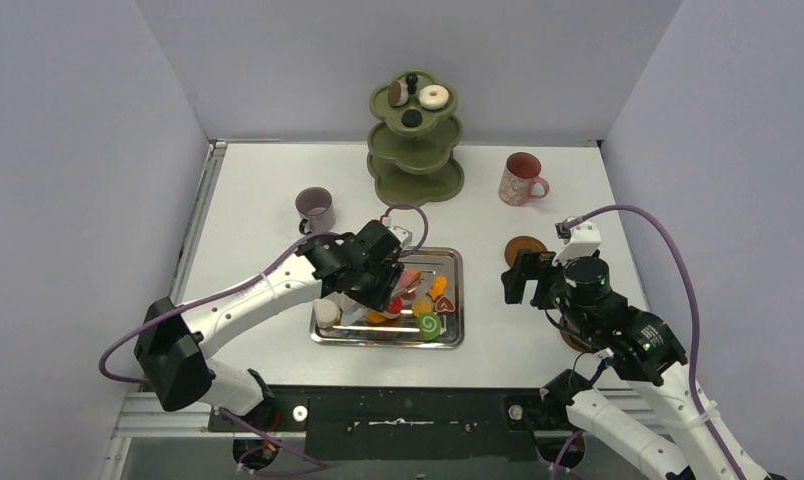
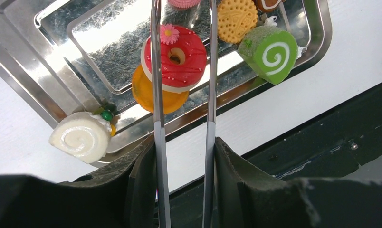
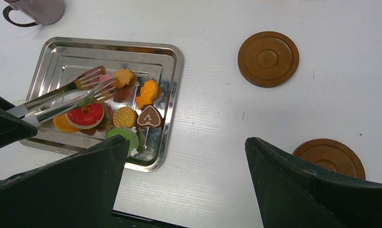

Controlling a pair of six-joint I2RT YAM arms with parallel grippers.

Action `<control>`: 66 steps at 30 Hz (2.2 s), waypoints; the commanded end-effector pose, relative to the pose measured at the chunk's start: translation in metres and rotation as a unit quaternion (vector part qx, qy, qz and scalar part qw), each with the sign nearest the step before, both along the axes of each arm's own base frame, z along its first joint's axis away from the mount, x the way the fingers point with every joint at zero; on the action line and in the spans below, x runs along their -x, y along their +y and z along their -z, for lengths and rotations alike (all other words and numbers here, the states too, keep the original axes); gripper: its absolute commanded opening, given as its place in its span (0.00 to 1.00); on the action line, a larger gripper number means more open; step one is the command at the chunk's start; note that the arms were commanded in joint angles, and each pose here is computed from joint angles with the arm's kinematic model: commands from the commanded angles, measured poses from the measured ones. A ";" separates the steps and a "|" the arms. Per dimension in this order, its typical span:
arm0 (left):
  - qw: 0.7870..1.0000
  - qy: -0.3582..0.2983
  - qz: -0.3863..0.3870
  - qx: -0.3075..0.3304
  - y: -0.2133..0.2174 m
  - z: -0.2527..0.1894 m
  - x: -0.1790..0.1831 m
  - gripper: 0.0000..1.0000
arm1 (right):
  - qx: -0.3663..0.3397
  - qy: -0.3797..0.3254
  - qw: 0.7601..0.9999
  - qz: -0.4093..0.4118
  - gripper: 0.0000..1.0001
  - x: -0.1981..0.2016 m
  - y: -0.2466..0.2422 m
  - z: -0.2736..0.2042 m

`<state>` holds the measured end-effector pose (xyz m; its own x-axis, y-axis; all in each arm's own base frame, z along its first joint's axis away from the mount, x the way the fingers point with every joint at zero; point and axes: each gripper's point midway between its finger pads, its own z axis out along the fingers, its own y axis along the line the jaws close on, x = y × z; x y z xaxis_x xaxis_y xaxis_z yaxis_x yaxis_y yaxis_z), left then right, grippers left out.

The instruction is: Serve the afternoon tea

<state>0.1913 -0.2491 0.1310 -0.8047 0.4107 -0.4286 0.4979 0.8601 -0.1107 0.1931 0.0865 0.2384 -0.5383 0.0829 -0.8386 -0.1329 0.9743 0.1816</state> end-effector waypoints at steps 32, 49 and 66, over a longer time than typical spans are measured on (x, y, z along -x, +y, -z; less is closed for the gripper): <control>0.928 -0.305 -0.155 0.146 0.047 -0.221 -0.149 0.31 | -0.015 -0.032 0.999 0.000 1.00 0.000 -0.002 -0.016; 0.885 -0.399 -0.162 0.178 0.030 -0.282 -0.244 0.31 | -0.011 -0.026 1.000 -0.013 1.00 0.000 0.002 -0.026; 0.903 -0.365 -0.160 0.160 0.026 -0.241 -0.295 0.32 | -0.025 -0.027 0.999 -0.023 1.00 0.006 0.004 -0.032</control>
<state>0.4725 -0.2193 0.3348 -0.4139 0.0137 -0.9102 0.2305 0.9689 -0.0903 0.1849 0.0917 0.2480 -0.5475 0.0700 -0.8339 -0.1816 0.9628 0.2001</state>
